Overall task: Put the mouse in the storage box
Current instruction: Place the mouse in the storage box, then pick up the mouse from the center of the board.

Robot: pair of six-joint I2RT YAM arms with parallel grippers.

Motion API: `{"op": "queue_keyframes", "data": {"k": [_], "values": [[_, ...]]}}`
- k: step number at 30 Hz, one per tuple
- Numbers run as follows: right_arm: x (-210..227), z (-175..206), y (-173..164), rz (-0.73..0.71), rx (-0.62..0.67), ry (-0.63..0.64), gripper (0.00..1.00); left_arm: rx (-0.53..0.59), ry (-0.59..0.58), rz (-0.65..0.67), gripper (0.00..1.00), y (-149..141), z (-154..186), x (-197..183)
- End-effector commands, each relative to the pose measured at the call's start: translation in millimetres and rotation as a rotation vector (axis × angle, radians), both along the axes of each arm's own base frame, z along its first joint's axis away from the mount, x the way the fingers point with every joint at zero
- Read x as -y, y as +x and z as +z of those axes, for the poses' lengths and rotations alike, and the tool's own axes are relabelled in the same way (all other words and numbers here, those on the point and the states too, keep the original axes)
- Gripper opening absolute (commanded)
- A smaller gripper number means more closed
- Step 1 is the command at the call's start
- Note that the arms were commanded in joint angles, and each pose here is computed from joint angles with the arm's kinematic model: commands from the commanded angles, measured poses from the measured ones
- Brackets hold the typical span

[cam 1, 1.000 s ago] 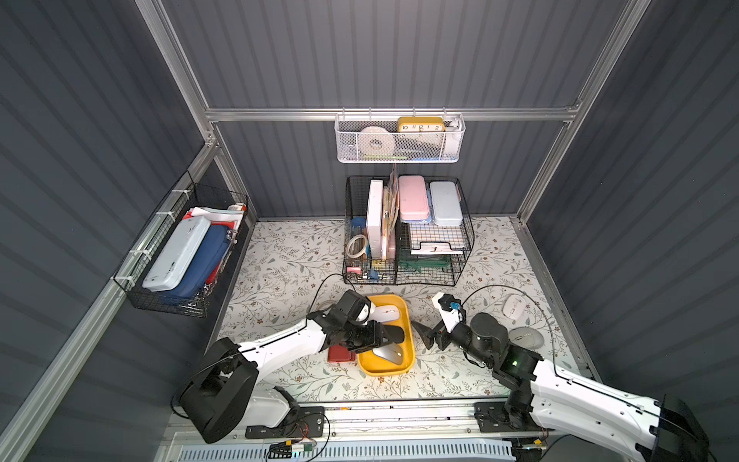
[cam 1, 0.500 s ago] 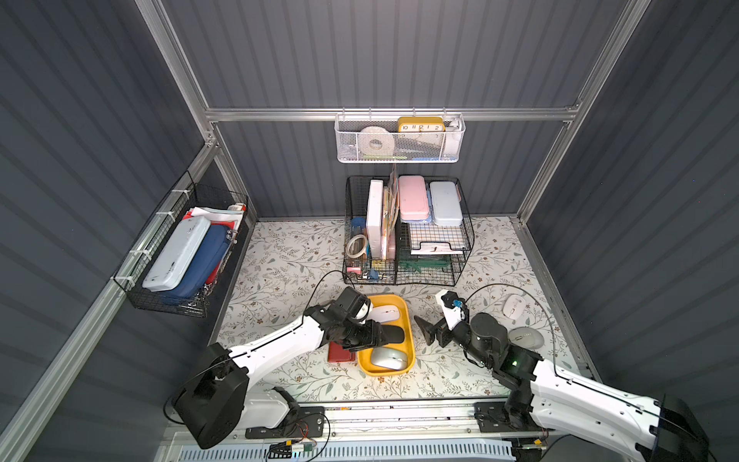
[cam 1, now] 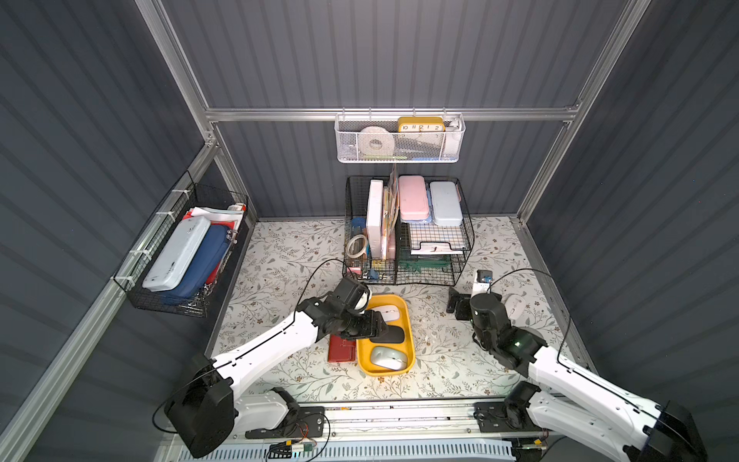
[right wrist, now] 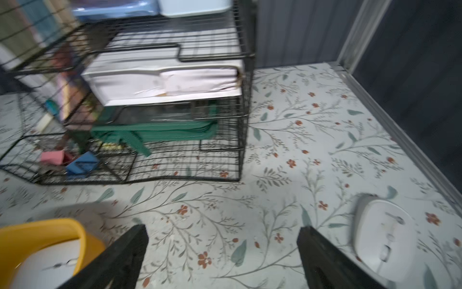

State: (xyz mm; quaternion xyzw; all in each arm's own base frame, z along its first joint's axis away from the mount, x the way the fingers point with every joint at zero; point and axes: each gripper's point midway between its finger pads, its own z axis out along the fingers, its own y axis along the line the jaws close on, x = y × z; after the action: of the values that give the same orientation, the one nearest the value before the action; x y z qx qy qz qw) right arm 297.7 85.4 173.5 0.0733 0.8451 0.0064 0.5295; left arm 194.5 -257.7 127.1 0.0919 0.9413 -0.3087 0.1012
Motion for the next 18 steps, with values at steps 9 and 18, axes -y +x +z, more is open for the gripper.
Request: {"op": "queue_keyframes", "data": {"k": [9, 18], "values": [[95.0, -53.2, -6.3, -0.43, -0.401, 0.051, 0.99, 0.032, -0.053, -0.046, 0.77, -6.5, 10.8, 2.9], [142.4, -84.9, 10.3, -0.576, -0.55, 0.182, 0.99, 0.038, -0.013, -0.028, 0.99, -8.4, 7.3, -7.5]]}}
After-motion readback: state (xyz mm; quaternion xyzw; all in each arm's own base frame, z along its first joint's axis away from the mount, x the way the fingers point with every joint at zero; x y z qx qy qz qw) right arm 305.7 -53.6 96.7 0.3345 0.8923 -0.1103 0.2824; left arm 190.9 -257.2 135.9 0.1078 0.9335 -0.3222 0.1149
